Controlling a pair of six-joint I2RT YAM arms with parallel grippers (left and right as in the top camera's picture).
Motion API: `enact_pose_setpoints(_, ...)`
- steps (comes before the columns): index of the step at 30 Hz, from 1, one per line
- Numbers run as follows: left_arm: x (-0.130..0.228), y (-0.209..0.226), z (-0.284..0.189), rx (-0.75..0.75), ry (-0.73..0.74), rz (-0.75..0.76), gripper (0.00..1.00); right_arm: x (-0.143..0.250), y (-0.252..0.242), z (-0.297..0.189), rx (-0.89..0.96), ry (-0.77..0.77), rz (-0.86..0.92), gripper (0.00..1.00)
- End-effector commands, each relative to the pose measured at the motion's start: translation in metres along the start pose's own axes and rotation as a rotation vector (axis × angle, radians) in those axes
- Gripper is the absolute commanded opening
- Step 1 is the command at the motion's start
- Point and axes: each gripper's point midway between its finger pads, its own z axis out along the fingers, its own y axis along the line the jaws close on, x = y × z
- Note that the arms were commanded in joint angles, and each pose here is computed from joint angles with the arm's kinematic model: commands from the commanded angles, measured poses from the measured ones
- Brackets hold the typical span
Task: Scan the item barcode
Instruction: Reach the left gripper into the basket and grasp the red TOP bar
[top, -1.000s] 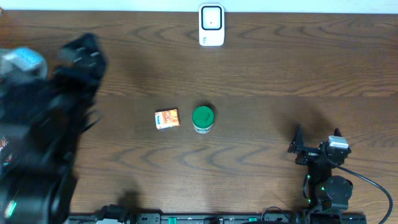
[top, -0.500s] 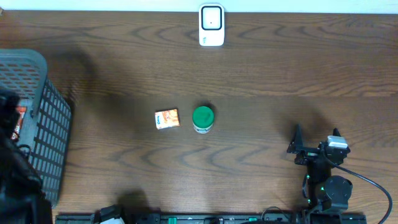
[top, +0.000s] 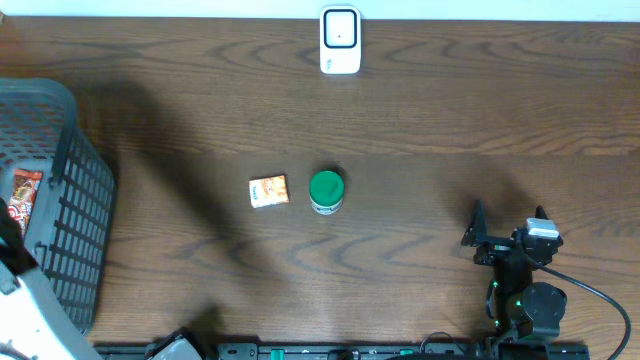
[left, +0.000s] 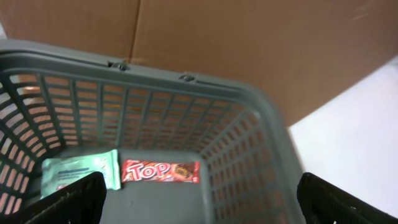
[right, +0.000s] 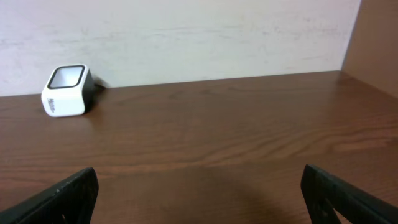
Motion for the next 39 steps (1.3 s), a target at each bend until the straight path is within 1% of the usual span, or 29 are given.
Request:
enact_pose_setpoints(1,0.005,0.004,0.034,-0.069,0.026,0.063,0.98,0.001,0.0,0.0,0.0,0.001,-0.012,0.99)
enact_pose_setpoints(5,0.021,0.009,0.073,-0.137,0.091,0.23,0.98,0.001,0.0,0.0,0.0,0.001,-0.012,0.99)
enact_pose_setpoints(8,0.047,0.011,0.1,-0.154,0.197,0.439,0.99,0.001,0.0,0.0,0.0,0.001,-0.012,0.99)
enact_pose_setpoints(10,0.065,0.01,0.117,-0.146,0.261,0.525,0.99,0.001,0.0,0.0,0.0,0.001,-0.012,0.99)
enact_pose_setpoints(11,0.081,0.01,0.133,-0.143,0.318,0.567,0.99,0.001,0.0,0.0,0.0,0.001,-0.012,0.99)
enact_pose_setpoints(13,0.096,0.009,0.146,-0.13,0.363,0.603,0.99,0.001,0.0,0.0,0.0,0.001,-0.012,0.99)
enact_pose_setpoints(17,0.125,0.007,0.173,-0.085,0.451,0.735,0.99,0.001,0.0,0.0,0.0,0.001,-0.012,0.99)
enact_pose_setpoints(20,0.143,0.012,0.191,-0.084,0.501,0.83,0.99,0.001,0.0,0.0,0.0,0.001,-0.012,0.99)
enact_pose_setpoints(25,0.173,0.017,0.215,-0.078,0.576,0.858,0.99,0.001,0.0,0.0,0.0,0.001,-0.012,0.99)
enact_pose_setpoints(28,0.195,0.019,0.225,-0.027,0.644,0.922,1.0,0.001,0.0,0.0,0.0,0.001,-0.012,0.99)
enact_pose_setpoints(31,0.21,0.025,0.235,-0.02,0.686,0.977,0.98,0.001,0.0,0.0,0.0,0.001,-0.012,0.99)
enact_pose_setpoints(39,0.237,0.048,0.262,-0.051,0.755,0.983,0.98,0.001,0.0,0.0,0.0,0.001,-0.012,0.99)
